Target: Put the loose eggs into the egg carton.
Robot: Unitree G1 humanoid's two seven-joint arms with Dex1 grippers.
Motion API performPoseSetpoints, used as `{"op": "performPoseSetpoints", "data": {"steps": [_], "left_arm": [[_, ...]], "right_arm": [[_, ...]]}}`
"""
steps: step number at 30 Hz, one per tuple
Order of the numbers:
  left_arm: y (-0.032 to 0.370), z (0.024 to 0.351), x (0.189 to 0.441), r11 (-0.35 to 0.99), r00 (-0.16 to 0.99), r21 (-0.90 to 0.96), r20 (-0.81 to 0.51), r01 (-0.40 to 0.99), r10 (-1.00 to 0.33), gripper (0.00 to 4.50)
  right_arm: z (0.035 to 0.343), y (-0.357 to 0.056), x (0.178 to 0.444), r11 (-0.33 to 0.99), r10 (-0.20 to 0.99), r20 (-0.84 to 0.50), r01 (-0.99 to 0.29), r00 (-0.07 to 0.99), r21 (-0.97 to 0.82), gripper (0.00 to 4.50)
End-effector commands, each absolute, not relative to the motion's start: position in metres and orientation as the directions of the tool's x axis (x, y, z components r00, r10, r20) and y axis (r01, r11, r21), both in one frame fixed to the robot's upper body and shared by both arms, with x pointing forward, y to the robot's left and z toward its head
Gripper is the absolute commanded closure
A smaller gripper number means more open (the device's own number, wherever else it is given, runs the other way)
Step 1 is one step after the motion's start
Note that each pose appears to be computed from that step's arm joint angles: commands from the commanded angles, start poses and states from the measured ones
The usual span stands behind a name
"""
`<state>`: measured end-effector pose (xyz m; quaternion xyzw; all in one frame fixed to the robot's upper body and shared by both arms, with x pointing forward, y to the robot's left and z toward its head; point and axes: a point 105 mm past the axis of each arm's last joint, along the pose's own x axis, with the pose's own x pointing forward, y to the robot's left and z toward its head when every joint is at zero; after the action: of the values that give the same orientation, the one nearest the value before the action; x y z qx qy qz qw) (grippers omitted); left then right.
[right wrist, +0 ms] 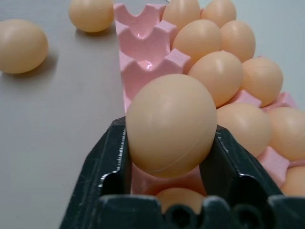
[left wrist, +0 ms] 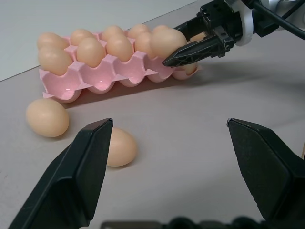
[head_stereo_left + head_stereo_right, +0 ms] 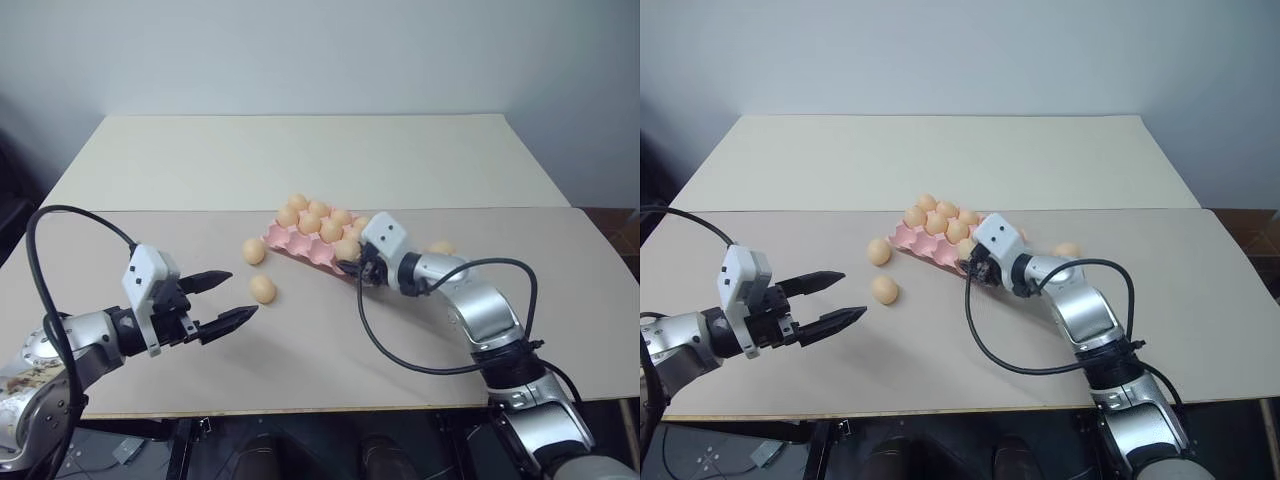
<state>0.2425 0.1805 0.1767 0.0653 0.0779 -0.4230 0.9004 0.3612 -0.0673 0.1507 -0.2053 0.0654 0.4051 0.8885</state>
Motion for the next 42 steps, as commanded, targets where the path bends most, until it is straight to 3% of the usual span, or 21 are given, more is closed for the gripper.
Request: {"op": "performPoseSetpoints", "data": {"steps": [1,4,11,17,22,27,35,42], "left_arm": [[0.175,0.187,0.238,0.612,0.617,0.083,-0.16,0.786,-0.771,0.33],[0.175,0.188,0.238,0.609,0.613,0.082,-0.16,0.789,-0.773,0.33],[0.175,0.189,0.239,0.604,0.608,0.08,-0.162,0.793,-0.777,0.33],[0.178,0.191,0.24,0.602,0.606,0.082,-0.166,0.795,-0.778,0.33],[0.178,0.192,0.246,0.586,0.591,0.082,-0.167,0.806,-0.789,0.33],[0.178,0.193,0.253,0.565,0.57,0.084,-0.169,0.821,-0.804,0.33],[0.178,0.196,0.263,0.53,0.538,0.094,-0.181,0.843,-0.824,0.33],[0.179,0.196,0.264,0.517,0.525,0.093,-0.186,0.851,-0.831,0.33]], "right_arm": [[0.168,-0.067,0.361,0.593,0.695,-0.237,-0.728,0.678,-0.344,0.98],[0.169,-0.07,0.36,0.588,0.699,-0.236,-0.731,0.675,-0.347,0.02],[0.19,-0.085,0.344,0.551,0.752,-0.196,-0.764,0.629,-0.337,0.02],[0.203,-0.135,0.311,0.525,0.779,-0.219,-0.803,0.587,-0.284,0.02],[0.208,-0.206,0.283,0.611,0.7,-0.303,-0.762,0.647,-0.216,0.02],[0.219,-0.25,0.263,0.684,0.627,-0.322,-0.699,0.71,-0.209,0.02],[0.234,-0.3,0.244,0.774,0.492,-0.33,-0.579,0.805,-0.258,0.02],[0.233,-0.309,0.245,0.804,0.444,-0.317,-0.529,0.838,-0.273,0.02]]}}
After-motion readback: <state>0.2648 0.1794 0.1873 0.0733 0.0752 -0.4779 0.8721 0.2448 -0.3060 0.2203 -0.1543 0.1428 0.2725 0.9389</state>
